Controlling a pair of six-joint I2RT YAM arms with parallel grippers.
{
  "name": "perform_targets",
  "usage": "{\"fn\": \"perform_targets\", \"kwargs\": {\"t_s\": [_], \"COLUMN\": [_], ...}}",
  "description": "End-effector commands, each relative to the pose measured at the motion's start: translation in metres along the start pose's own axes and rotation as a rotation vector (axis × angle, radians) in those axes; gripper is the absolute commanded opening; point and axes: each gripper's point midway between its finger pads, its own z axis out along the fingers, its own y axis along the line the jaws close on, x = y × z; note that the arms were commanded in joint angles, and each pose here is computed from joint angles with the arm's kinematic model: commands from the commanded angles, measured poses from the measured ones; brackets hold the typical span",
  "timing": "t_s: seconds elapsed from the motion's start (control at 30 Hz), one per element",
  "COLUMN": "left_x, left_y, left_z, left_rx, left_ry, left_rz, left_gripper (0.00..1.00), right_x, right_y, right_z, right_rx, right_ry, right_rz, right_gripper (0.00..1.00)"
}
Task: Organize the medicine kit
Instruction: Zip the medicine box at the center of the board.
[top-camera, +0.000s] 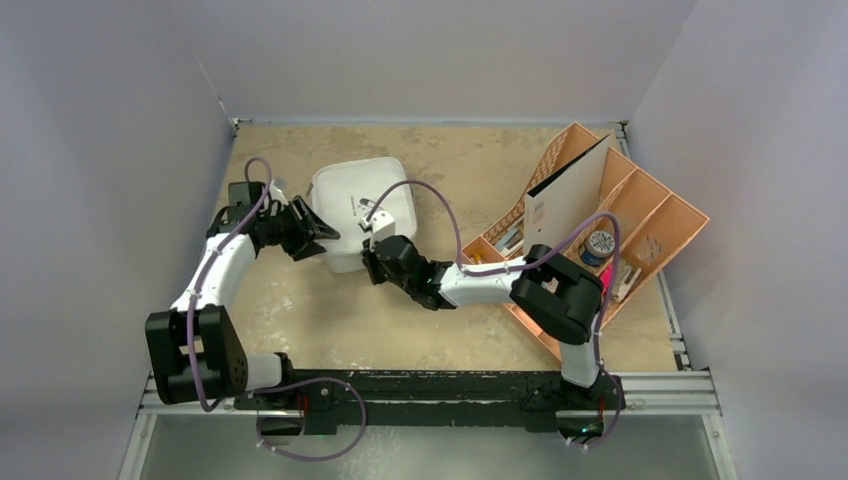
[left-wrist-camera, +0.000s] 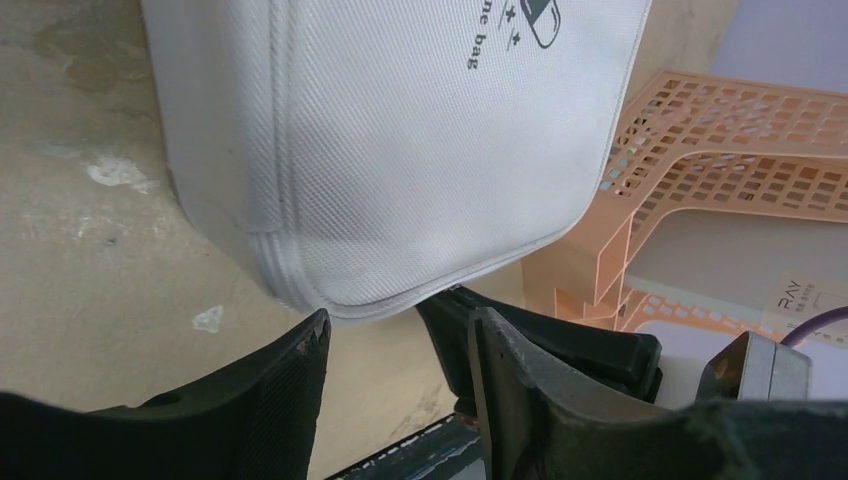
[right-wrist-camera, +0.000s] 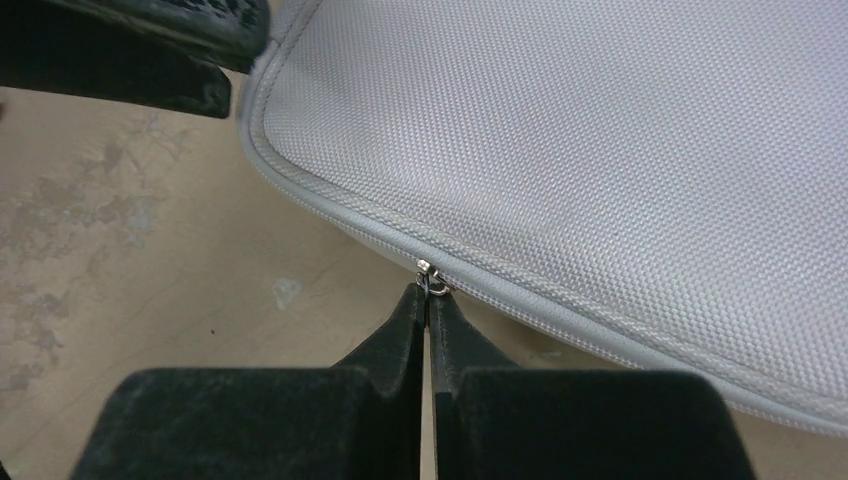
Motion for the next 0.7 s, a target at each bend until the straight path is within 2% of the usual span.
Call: {"fn": "perform_targets", "kwargs": {"t_s": [0.0, 0.37, 0.47, 0.67], "left_x": [-0.002, 0.002, 0.005, 0.004], "left_y": [-0.011, 0.019, 0.021, 0.018], "left_z": [0.006, 0.021, 0.015, -0.004], "left_rx": [0.053, -0.085, -0.117, -0.181], "left_ry": [-0.010, -0.019, -0.015, -0.084], "left_rz": [-0.011, -0.068, -0.051, 0.004], "left_gripper": [0.51, 0.49, 0.49, 0.50], "right_x": [-0.032, -0.023, -0.017, -0.016], "right_y": [0.030, 0.024, 0.022, 0.023], "right_z": [0.004, 0.001, 0.001, 0.005], "right_rx": [-0.052, -0.021, -0.015, -0.019], "right_ry": [-0.072, -0.052, -0.034, -0.037], "right_rz": [0.047, 0.036, 0.025, 0.041], "right_gripper": [0.00, 0.00, 0.00, 0.00]}}
